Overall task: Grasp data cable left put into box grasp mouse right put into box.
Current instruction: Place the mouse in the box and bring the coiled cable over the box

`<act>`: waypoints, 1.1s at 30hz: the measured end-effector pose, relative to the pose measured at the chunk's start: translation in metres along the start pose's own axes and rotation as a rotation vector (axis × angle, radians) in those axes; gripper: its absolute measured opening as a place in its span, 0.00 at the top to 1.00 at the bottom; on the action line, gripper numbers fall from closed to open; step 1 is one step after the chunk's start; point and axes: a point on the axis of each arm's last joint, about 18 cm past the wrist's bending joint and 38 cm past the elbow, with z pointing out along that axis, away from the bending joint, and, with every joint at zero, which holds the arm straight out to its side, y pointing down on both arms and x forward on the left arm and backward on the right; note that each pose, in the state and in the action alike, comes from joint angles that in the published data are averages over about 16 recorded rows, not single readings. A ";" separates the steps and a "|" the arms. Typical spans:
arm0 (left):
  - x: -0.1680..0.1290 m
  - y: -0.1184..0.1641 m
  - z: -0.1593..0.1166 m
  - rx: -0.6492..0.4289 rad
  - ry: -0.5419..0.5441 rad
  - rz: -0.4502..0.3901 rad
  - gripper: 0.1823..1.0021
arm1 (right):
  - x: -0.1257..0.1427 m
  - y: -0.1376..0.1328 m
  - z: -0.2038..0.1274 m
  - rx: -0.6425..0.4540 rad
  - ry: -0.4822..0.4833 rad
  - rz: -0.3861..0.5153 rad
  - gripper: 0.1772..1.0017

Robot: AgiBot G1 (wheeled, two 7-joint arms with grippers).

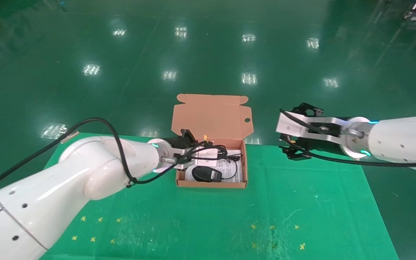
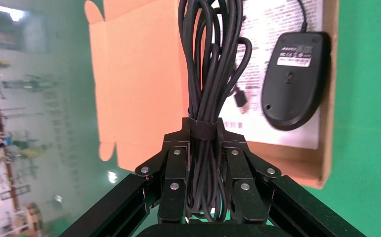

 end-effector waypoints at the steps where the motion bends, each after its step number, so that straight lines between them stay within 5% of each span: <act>1: 0.001 -0.001 0.001 0.004 0.001 -0.001 0.89 | 0.000 0.001 -0.003 -0.004 0.003 -0.002 0.16; 9: 0.006 -0.007 0.005 0.024 0.005 -0.017 0.89 | 0.001 0.003 -0.014 -0.026 0.017 -0.014 0.05; 21: 0.003 -0.004 0.003 0.022 -0.002 -0.019 0.81 | 0.002 0.003 -0.013 -0.025 0.019 -0.012 0.00; 33: -0.075 0.028 -0.024 -0.010 -0.159 -0.119 0.56 | 0.035 -0.002 -0.025 -0.027 0.104 -0.058 0.00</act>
